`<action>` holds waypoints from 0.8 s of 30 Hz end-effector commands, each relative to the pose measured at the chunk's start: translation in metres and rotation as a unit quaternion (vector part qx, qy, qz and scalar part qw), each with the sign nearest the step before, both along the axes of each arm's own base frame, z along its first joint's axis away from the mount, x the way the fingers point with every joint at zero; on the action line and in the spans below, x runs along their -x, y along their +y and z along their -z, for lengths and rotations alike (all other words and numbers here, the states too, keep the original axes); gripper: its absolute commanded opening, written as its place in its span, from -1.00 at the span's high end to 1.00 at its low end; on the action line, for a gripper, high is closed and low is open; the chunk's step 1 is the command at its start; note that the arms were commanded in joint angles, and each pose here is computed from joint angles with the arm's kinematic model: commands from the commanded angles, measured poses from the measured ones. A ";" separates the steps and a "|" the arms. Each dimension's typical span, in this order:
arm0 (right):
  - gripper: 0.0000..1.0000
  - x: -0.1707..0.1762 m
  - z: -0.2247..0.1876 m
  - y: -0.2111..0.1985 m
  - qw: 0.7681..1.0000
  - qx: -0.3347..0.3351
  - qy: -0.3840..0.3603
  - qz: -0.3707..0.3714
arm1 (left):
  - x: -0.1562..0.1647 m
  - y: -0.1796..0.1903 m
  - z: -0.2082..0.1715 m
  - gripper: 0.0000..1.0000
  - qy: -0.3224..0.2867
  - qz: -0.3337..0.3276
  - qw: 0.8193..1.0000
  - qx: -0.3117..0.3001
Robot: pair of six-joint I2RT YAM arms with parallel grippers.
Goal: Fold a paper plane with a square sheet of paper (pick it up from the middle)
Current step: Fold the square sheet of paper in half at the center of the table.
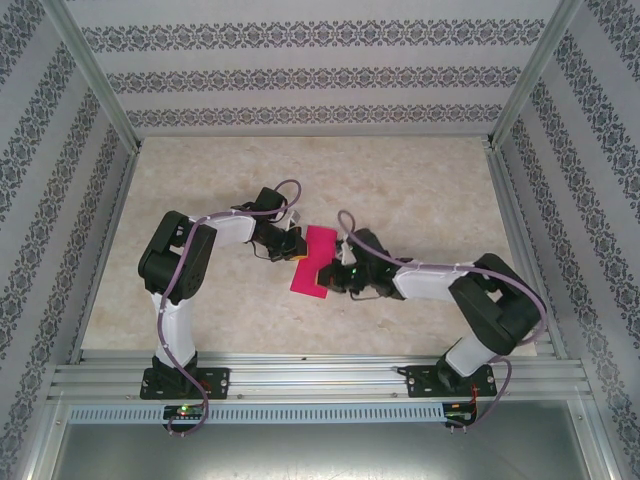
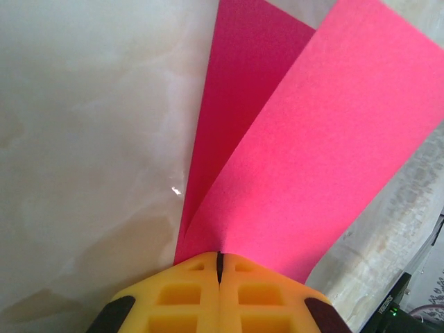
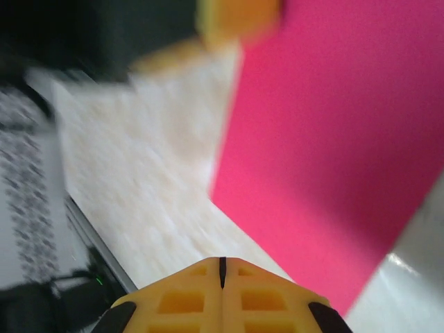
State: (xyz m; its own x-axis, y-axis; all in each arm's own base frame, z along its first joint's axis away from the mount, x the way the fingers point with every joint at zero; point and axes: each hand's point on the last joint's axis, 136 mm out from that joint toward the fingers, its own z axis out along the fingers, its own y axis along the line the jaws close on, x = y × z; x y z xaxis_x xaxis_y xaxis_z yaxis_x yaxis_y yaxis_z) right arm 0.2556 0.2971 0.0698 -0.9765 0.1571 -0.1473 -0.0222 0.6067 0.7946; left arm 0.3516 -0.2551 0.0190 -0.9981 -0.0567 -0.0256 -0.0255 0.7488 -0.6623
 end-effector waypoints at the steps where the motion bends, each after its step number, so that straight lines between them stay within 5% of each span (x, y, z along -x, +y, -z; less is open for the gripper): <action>1: 0.91 -0.044 -0.021 -0.015 0.998 -0.002 -0.038 0.042 | 0.036 0.015 0.033 1.00 0.066 0.013 0.996 -0.059; 12: 0.90 -0.084 0.005 -0.008 0.999 -0.004 -0.002 0.038 | 0.037 0.016 0.033 1.00 0.067 0.012 0.996 -0.060; 24: 0.90 -0.062 0.062 -0.026 0.997 0.035 0.047 0.042 | 0.040 0.018 0.035 1.00 0.069 0.015 0.995 -0.065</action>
State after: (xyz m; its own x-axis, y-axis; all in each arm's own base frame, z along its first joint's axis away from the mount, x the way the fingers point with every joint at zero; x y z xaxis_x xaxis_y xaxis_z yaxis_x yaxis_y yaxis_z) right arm 0.3255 0.2793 0.0304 -0.9662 0.2432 -0.0850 0.0905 0.6294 0.7718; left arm 0.3514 -0.2550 0.0188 -0.9982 -0.0515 -0.0295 -0.0191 0.7494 -0.6619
